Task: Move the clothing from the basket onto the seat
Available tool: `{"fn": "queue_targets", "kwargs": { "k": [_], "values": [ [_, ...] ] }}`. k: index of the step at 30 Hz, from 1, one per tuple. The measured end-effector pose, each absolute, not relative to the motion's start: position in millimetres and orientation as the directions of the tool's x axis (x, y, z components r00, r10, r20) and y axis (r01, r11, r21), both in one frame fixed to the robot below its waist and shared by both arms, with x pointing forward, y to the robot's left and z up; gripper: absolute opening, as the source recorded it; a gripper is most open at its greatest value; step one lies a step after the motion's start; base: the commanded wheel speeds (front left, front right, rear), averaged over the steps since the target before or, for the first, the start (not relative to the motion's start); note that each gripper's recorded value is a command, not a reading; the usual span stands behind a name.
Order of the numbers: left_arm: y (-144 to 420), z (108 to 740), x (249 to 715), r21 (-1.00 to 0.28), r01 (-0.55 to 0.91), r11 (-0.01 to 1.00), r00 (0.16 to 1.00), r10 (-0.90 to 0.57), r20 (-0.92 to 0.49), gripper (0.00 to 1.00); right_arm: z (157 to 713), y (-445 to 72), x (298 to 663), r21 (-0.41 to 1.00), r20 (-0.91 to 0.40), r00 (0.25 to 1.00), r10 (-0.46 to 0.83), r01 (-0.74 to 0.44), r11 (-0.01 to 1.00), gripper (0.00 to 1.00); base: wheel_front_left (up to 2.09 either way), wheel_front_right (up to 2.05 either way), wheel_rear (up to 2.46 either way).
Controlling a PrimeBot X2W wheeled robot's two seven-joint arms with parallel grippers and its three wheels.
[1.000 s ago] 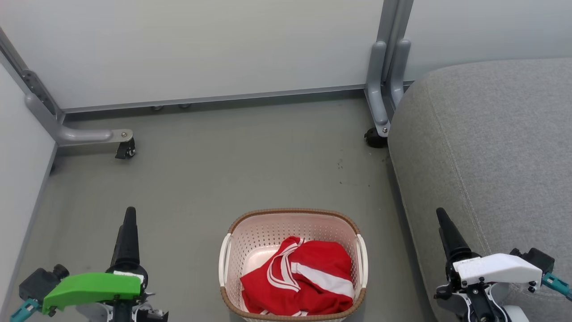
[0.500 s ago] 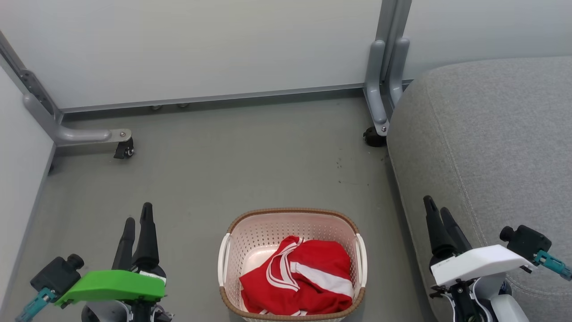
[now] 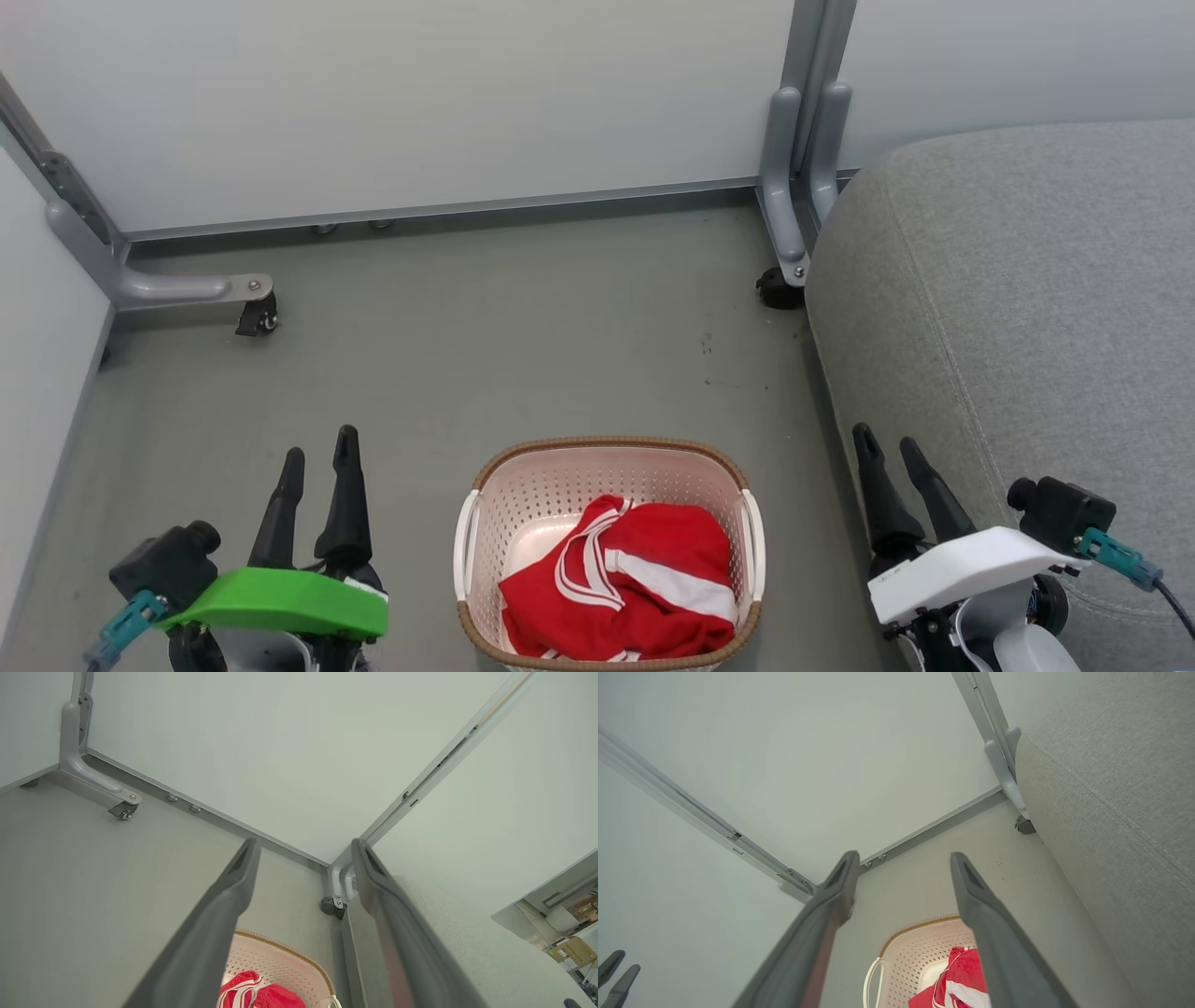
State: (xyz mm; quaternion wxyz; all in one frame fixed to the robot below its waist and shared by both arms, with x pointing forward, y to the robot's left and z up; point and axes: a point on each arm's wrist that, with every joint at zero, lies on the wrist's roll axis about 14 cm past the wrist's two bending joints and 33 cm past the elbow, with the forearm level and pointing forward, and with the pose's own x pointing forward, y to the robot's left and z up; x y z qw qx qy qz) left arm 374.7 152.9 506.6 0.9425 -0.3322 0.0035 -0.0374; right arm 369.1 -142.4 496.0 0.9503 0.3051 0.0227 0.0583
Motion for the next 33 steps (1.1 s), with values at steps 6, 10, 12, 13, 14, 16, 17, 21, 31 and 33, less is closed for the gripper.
{"fn": "queue_targets", "kwargs": {
  "k": [6, 10, 12, 13, 14, 16, 17, 21, 31, 33],
  "values": [
    [145.4, 512.8, 374.4, -0.556, 0.103, 0.825, 0.995, -0.095, 0.042, 1.00, 499.0, -138.3, 368.2, 0.523, 0.008, 0.990, 0.139, -0.122, 0.844, 1.00, 0.00, 0.00, 0.00],
    [140.7, 514.3, 373.2, -0.524, 0.120, 0.843, 0.993, -0.108, 0.053, 1.00, 501.4, -136.3, 367.5, 0.483, 0.020, 0.989, 0.146, -0.137, 0.865, 1.00, 0.00, 0.00, 0.00],
    [138.8, 514.3, 372.5, -0.502, 0.127, 0.855, 0.992, -0.116, 0.055, 1.00, 502.0, -135.7, 367.3, 0.461, 0.024, 0.989, 0.149, -0.143, 0.876, 1.00, 0.00, 0.00, 0.00],
    [138.2, 514.7, 372.4, -0.494, 0.131, 0.860, 0.991, -0.117, 0.058, 1.00, 502.2, -135.7, 367.2, 0.453, 0.026, 0.988, 0.149, -0.145, 0.880, 1.00, 0.00, 0.00, 0.00],
    [137.4, 515.1, 372.4, -0.482, 0.135, 0.866, 0.991, -0.120, 0.061, 1.00, 502.6, -135.4, 367.1, 0.443, 0.028, 0.988, 0.151, -0.148, 0.884, 1.00, 0.00, 0.00, 0.00],
    [135.3, 515.3, 372.3, -0.464, 0.142, 0.875, 0.990, -0.128, 0.063, 1.00, 503.2, -134.7, 366.9, 0.430, 0.032, 0.988, 0.154, -0.152, 0.890, 1.00, 0.00, 0.00, 0.00],
    [134.6, 515.3, 372.3, -0.451, 0.144, 0.881, 0.990, -0.129, 0.063, 1.00, 504.3, -134.1, 366.9, 0.423, 0.037, 0.987, 0.155, -0.156, 0.893, 1.00, 0.00, 0.00, 0.00],
    [130.3, 516.3, 372.1, -0.417, 0.160, 0.895, 0.987, -0.143, 0.072, 1.00, 506.7, -131.1, 366.6, 0.388, 0.049, 0.985, 0.166, -0.172, 0.905, 1.00, 0.00, 0.00, 0.00],
    [122.0, 512.8, 369.9, -0.331, 0.188, 0.925, 0.982, -0.174, 0.071, 1.00, 509.6, -131.1, 364.5, 0.314, 0.067, 0.983, 0.171, -0.184, 0.931, 1.00, 0.00, 0.00, 0.00],
    [121.3, 512.3, 369.5, -0.320, 0.191, 0.928, 0.982, -0.177, 0.072, 1.00, 509.3, -131.3, 363.5, 0.309, 0.069, 0.983, 0.171, -0.184, 0.933, 1.00, 0.00, 0.00, 0.00]
  ]
}}
